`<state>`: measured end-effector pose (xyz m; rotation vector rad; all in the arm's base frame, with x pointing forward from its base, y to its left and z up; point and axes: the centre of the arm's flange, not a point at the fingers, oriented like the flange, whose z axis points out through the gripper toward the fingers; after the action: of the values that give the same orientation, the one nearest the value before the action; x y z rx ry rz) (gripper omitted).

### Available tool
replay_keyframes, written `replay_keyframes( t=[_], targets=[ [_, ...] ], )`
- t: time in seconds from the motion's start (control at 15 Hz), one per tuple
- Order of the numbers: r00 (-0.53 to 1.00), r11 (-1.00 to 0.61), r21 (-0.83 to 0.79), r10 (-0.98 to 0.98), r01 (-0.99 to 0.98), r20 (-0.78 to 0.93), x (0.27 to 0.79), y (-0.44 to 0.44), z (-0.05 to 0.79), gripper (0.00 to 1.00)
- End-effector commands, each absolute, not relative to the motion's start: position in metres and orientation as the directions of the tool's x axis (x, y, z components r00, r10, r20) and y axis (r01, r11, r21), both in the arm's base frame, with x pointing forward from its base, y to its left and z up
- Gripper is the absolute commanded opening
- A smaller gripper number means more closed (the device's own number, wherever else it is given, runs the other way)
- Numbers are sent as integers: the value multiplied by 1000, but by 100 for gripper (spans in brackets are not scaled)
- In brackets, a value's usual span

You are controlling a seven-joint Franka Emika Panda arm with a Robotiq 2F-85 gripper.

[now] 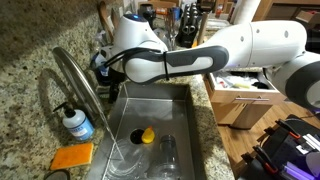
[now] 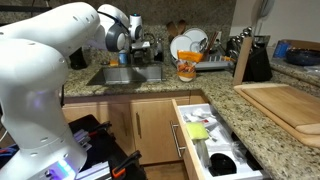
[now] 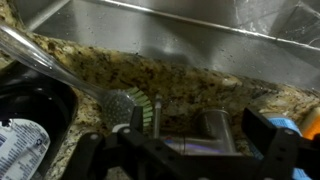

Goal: Close the tap

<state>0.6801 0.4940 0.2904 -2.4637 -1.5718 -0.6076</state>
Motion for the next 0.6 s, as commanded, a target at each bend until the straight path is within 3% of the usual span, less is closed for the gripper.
replay_keyframes(
  t=[0.0,0.53],
  targets=[
    [351,-418,79,840,905,414,699,487,271,100],
    [272,-348,130,875,928,400,713,509,263,100]
  ],
)
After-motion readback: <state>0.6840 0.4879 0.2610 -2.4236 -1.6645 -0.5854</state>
